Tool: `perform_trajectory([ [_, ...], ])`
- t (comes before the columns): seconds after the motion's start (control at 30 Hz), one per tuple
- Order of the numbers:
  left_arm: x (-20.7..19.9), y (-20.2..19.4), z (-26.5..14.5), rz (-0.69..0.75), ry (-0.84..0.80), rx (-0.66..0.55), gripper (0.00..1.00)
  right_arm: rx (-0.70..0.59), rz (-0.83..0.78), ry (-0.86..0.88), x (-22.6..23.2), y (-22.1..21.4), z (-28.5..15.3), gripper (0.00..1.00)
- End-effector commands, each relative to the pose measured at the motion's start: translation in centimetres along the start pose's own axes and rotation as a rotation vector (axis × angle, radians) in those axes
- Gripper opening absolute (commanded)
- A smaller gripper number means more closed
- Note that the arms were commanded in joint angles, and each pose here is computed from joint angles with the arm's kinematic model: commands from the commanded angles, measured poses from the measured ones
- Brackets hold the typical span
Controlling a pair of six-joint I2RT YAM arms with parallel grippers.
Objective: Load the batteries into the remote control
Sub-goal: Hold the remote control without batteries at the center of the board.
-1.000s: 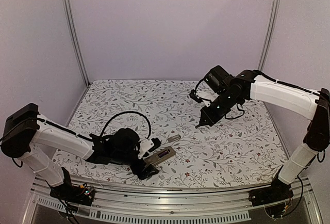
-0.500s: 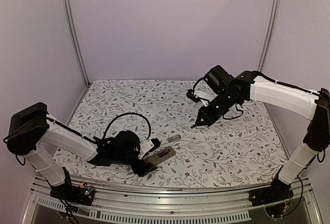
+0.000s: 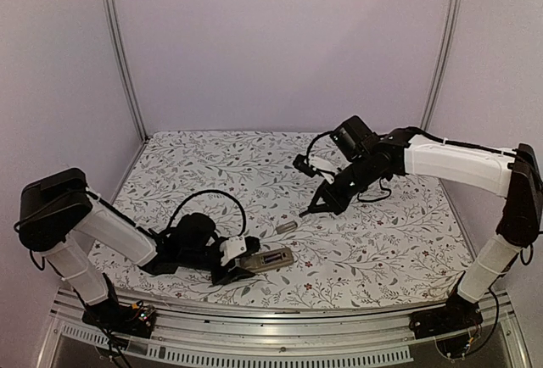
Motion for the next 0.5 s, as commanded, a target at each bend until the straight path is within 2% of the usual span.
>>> perform_trajectory([
  [0.0,-0.5,0.4,0.0,0.175,-0.100,-0.109,0.43,-0.054,-0.239,0.078,2.0,-0.1,3.6,0.00],
  [0.13,-0.3,0.2,0.1,0.174,-0.130,-0.115,0.43,-0.027,-0.332,0.075,2.6,-0.6,5.5,0.00],
  [0.37,-0.1,0.1,0.5,0.147,-0.140,-0.081,0.46,0.060,-0.466,0.103,5.3,-4.3,7.8,0.00],
  [0.47,0.1,0.2,0.9,0.130,-0.148,-0.059,0.54,0.080,-0.459,0.117,5.3,-5.1,8.4,0.00],
])
Point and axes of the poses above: each gripper's point midway between its finger pads, its own z axis out along the fingers, its own x axis along the line the jaws close on, y = z × x, the point moved 7 cm from there along -z, back along the fingers, and after that the axes turned 11 degrees about z, right-handed, at the moved point
